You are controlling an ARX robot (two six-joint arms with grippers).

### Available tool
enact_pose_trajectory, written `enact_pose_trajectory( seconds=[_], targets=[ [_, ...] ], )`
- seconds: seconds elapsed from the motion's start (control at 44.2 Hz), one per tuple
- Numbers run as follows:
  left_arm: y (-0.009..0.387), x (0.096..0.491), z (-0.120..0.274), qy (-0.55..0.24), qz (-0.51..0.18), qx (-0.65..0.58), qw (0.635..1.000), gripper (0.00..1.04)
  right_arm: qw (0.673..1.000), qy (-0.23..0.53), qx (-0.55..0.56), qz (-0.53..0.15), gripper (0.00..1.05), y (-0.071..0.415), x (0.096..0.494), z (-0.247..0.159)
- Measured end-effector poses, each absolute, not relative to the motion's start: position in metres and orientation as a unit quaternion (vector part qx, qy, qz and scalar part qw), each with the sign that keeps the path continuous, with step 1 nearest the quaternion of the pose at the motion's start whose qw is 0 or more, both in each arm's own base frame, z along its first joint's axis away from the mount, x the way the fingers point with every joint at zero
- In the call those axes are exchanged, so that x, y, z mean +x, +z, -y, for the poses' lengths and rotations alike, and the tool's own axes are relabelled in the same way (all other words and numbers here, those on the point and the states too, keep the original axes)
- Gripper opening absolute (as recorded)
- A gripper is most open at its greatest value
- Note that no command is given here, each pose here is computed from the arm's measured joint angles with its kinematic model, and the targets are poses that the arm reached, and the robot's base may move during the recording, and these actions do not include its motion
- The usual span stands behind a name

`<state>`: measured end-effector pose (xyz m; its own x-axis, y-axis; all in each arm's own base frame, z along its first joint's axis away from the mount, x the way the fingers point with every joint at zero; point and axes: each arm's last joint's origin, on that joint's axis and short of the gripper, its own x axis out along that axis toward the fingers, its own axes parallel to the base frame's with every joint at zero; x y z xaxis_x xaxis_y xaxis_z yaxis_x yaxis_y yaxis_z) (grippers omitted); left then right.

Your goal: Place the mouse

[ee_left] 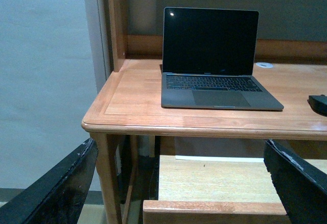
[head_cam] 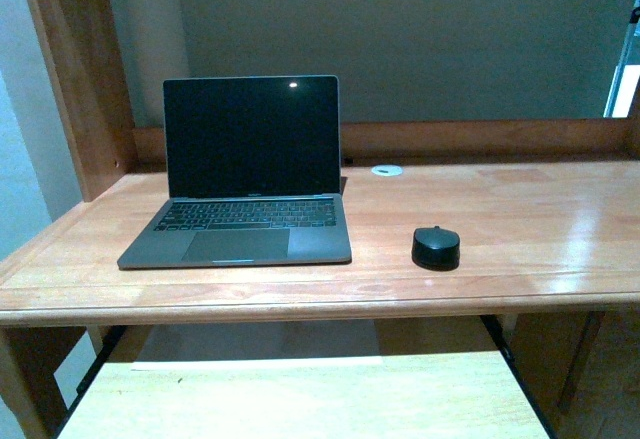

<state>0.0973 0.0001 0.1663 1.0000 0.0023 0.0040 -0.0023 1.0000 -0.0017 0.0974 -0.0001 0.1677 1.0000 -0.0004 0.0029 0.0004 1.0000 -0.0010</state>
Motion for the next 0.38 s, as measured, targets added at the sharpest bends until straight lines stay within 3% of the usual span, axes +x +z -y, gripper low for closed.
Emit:
enact_pose_trajectory(
  seconds=[0.045,0.384],
  targets=[
    [0.1663,0.0973,-0.0001,0.001,0.002,-0.001,1.0,0.98,1.0,0.0,0.0,0.001,1.0,0.1677,0.0974,0.0001],
    [0.1663,0.0973,-0.0001,0.001,0.002,-0.001,1.0,0.98,1.0,0.0,0.0,0.001,0.98,0.1677,0.0974,0.0001]
  ],
)
